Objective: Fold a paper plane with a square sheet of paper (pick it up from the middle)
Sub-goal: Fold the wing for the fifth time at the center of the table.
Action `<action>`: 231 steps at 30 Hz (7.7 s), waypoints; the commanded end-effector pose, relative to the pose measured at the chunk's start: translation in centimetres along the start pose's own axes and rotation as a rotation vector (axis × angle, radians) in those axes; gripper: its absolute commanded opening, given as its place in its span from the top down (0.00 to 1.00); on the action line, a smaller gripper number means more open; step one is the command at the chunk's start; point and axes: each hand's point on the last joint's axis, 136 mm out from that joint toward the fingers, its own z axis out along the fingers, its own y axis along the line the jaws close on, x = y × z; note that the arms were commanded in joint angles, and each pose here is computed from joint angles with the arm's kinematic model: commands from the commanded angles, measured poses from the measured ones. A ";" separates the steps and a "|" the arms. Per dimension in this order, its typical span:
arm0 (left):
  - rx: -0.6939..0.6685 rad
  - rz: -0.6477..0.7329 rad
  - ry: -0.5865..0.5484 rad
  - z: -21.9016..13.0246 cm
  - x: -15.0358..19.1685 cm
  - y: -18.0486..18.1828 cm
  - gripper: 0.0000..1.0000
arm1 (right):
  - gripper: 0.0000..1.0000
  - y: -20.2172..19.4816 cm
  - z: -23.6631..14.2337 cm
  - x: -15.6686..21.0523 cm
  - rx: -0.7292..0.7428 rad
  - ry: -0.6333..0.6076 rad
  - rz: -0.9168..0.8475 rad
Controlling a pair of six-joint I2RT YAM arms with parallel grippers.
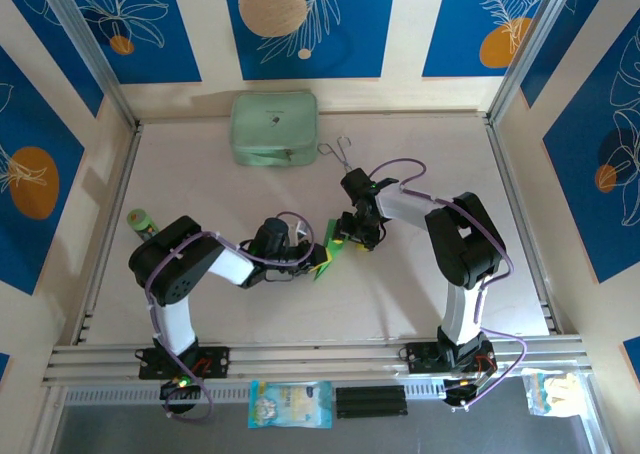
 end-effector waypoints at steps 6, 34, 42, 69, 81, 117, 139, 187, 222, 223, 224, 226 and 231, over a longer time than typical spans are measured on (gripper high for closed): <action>0.016 0.009 -0.100 -1.1 -1.6 -0.7 0.70 | 0.42 -3.7 5.0 1.6 0.125 0.066 0.007; -0.308 0.355 0.093 -1.2 1.6 -0.9 0.64 | 0.43 -3.5 5.5 1.6 0.126 0.086 0.015; -0.352 0.396 0.125 -0.3 1.9 -0.4 0.64 | 0.43 -3.5 5.4 1.6 0.127 0.085 0.017; -0.431 0.392 0.178 0.2 2.8 2.4 0.75 | 0.41 -3.8 5.8 1.8 0.135 0.116 0.034; -0.239 0.203 0.165 0.5 2.3 0.8 0.87 | 0.39 -0.7 3.3 0.7 -0.145 0.044 -0.104; -0.127 0.084 0.102 -0.3 1.3 0.2 0.79 | 0.37 -0.2 6.5 1.9 0.006 0.071 -0.153; -0.392 0.480 -0.043 -2.2 0.8 -1.9 0.63 | 0.37 -0.2 7.0 2.2 0.008 0.095 -0.101; -0.451 0.565 0.086 0.8 2.7 1.4 0.73 | 0.37 -0.2 6.2 1.6 -0.035 0.116 -0.033; -0.337 0.348 0.094 -0.3 2.2 3.8 0.83 | 0.54 6.2 -2.9 1.7 -0.635 -0.117 -0.300; -0.338 0.349 0.096 -0.3 2.3 3.8 0.83 | 0.57 6.1 -2.7 1.5 -0.627 -0.120 -0.289; -0.341 0.348 0.094 -0.4 2.2 3.8 0.83 | 0.59 6.0 -2.6 1.3 -0.622 -0.125 -0.280; -0.347 0.347 0.093 -0.5 2.3 3.9 0.83 | 0.61 5.2 -2.7 0.7 -0.585 -0.161 -0.250; -0.353 0.350 0.093 -0.6 2.2 4.0 0.83 | 0.53 3.6 -4.1 0.6 -0.508 -0.250 -0.254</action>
